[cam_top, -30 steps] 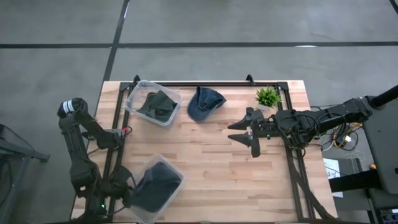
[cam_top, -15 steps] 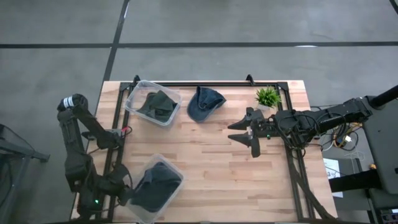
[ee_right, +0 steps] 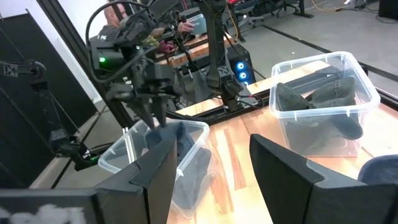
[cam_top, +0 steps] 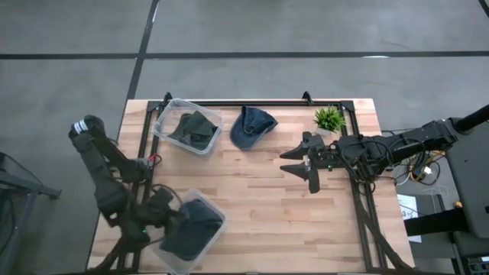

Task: Pick & Place hat
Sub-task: Put the bottom dark blue cap into the bottom transparent bin, then put the dark blue cap into the bottom transparent bin

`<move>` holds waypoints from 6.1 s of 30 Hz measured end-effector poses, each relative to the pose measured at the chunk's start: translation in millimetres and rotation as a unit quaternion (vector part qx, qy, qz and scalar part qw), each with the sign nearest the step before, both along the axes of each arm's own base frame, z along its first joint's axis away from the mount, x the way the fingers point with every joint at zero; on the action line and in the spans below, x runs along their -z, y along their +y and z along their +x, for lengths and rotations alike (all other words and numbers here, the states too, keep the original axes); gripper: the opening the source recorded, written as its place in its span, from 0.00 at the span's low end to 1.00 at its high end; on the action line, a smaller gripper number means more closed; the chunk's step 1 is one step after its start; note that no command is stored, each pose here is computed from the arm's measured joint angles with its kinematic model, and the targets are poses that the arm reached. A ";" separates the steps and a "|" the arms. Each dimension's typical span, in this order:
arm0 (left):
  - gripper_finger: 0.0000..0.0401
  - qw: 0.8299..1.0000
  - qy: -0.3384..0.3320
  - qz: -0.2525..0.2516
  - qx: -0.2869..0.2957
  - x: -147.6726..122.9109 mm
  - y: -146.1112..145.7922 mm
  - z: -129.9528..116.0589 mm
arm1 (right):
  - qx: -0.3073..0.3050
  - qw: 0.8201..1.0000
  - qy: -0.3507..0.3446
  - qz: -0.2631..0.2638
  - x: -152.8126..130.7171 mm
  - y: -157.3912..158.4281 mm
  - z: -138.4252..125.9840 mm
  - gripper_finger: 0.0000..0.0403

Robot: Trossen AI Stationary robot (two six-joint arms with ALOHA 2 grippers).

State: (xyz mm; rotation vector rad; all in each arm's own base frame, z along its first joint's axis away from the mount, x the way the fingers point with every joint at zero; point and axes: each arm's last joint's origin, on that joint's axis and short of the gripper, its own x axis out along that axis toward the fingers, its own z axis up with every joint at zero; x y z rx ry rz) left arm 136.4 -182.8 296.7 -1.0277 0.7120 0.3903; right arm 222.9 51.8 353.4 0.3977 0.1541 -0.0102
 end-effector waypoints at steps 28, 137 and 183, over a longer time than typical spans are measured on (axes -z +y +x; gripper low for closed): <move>0.34 0.994 -0.004 0.111 0.020 -76.8 30.2 -9.8 | 0.001 1.000 0.000 -0.001 0.0 -0.2 0.0 0.49; 0.34 0.981 -0.129 0.129 -0.066 -79.2 166.5 -96.3 | 0.501 0.724 0.329 0.341 197.1 -183.3 159.4 0.07; 0.34 0.950 -0.245 0.167 -0.100 -86.2 43.0 1.3 | 0.325 0.934 0.027 0.145 -10.6 8.0 102.8 0.03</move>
